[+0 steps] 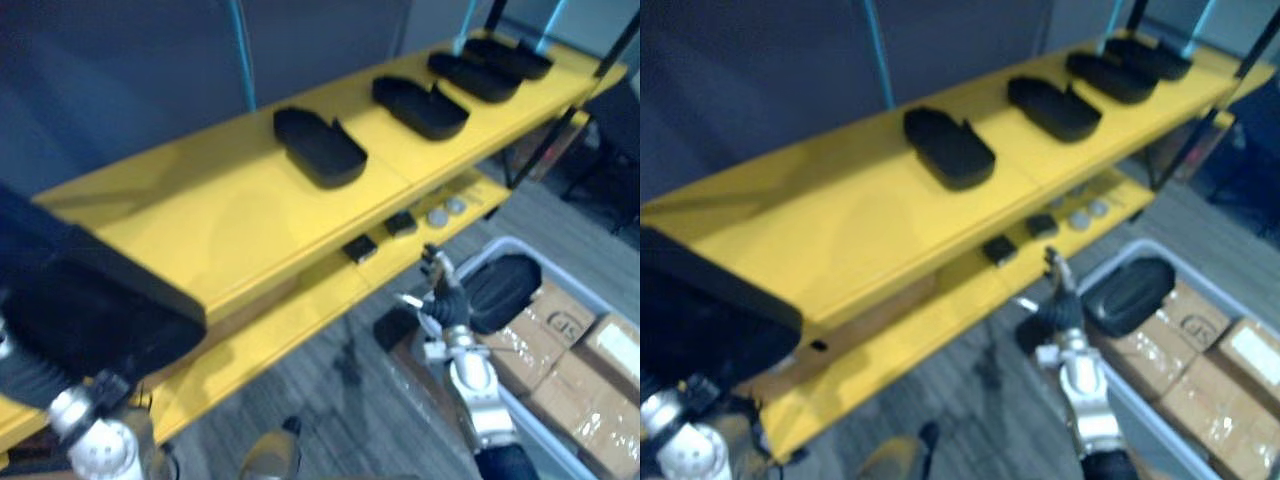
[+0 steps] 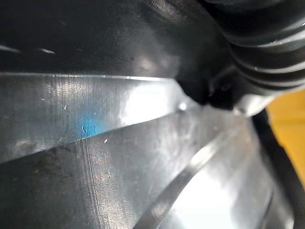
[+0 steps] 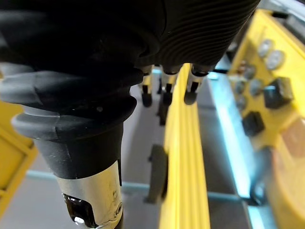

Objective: Walk over and take plastic housings, then place them on the shelf

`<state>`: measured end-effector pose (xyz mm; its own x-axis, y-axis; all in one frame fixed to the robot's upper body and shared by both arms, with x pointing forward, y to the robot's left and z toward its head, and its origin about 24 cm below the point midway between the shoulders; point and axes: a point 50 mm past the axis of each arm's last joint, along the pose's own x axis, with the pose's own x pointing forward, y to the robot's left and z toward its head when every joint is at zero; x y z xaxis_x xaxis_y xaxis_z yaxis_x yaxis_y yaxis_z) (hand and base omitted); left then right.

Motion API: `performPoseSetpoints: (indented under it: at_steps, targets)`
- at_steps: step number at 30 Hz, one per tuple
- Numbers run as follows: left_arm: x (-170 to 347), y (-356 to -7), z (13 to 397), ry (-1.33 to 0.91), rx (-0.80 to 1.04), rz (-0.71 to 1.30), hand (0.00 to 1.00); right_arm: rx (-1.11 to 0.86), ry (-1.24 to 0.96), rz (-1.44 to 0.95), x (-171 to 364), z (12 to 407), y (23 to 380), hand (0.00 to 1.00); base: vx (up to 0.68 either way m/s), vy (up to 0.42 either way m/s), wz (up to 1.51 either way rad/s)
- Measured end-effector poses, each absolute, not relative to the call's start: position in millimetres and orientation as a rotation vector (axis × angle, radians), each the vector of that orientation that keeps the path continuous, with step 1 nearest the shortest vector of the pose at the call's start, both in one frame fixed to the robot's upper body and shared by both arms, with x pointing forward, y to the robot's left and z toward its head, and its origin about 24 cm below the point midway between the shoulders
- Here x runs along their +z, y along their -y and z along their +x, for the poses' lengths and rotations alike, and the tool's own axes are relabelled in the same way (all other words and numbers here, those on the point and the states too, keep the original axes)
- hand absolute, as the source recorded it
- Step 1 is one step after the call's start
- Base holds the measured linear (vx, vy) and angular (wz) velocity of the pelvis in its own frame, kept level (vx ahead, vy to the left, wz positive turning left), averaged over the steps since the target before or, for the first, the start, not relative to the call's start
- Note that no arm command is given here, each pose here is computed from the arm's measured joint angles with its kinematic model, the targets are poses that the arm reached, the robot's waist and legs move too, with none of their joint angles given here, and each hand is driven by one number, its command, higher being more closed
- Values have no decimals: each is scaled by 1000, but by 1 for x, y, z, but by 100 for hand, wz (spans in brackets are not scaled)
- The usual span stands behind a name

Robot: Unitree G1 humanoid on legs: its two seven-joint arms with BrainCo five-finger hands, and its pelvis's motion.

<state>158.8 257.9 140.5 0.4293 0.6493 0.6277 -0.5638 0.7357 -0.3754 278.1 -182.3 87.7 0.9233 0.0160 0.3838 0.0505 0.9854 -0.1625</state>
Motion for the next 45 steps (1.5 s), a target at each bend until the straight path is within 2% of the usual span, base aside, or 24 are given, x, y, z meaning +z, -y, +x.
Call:
performPoseSetpoints:
  at_steps: [8,21,28,34,40,42,45]
  targets:
    - [155,-256,167,903,698,-91,100,6,443,-237,102,285,184,0,-154,-68,-14]
    - [142,-267,157,809,693,14,100,23,447,-250,84,266,183,0,29,12,32]
    - [165,-267,161,841,635,161,100,24,610,-269,124,289,171,0,286,52,26]
    - [163,-271,178,799,642,129,100,8,739,-326,162,291,191,0,234,-198,71]
    - [135,-262,176,652,636,85,100,30,647,-359,163,292,215,0,315,-318,71]
    - [137,-253,180,664,593,66,100,-18,622,-342,157,280,229,0,212,-125,103]
    - [140,-248,182,677,583,59,100,-67,712,-292,170,257,238,0,137,-44,60]
